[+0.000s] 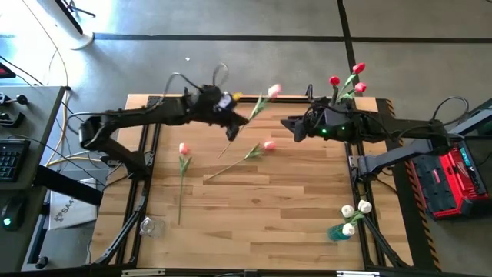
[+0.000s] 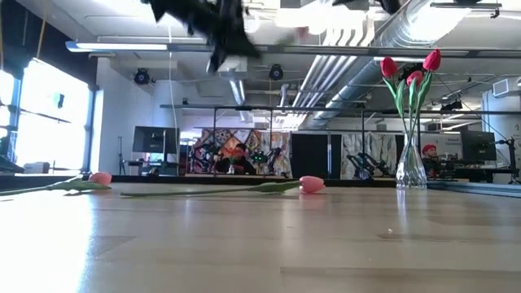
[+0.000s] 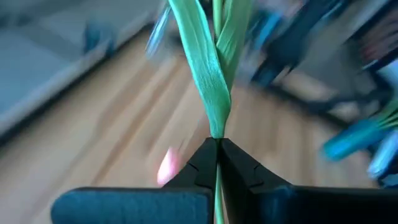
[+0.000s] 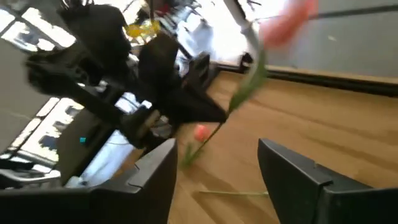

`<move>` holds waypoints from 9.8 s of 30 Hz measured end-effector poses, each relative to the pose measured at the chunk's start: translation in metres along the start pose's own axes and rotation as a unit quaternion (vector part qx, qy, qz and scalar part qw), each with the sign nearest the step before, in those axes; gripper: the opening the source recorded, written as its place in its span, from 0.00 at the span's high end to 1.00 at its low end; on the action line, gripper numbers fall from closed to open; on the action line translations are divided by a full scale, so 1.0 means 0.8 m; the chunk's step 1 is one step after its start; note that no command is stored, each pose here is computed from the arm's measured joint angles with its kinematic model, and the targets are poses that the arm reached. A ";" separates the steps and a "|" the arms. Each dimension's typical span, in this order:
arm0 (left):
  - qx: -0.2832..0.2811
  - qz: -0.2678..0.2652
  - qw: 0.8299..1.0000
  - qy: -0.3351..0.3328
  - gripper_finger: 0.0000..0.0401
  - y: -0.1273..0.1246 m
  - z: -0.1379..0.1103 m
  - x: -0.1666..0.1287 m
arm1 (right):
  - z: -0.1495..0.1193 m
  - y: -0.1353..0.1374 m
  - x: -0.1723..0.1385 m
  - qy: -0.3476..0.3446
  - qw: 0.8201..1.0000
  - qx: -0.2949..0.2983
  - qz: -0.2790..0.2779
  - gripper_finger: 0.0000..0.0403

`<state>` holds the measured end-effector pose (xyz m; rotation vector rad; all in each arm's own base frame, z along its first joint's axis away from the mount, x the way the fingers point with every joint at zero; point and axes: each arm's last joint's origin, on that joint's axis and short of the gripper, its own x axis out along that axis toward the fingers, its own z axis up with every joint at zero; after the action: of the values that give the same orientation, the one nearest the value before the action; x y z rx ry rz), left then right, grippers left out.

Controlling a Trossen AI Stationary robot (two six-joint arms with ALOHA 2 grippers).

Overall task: Sort flowers into vase by color
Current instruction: Put the center pink flower into the bottom transparent vase, then put the left pink flower into the bottom transparent vase

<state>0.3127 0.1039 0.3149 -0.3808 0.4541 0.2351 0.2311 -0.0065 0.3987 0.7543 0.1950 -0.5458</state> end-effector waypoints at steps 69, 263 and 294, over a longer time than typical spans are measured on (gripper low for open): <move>0.057 -0.288 0.949 -0.113 0.99 -0.065 0.026 0.004 | 0.000 0.030 0.069 -0.011 0.933 -0.309 0.185 0.81; -0.223 0.258 0.913 0.223 0.99 0.021 -0.241 -0.095 | -0.048 -0.023 0.150 0.165 0.981 -0.103 -0.006 0.49; 0.110 -0.391 0.913 -0.051 1.00 -0.106 -0.127 -0.317 | -0.117 0.038 0.107 0.143 0.989 0.041 -0.020 0.49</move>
<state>0.0781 -0.0484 0.3746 -0.3019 0.1939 -0.5722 0.3219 0.0426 0.3183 0.9092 0.4567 -0.4846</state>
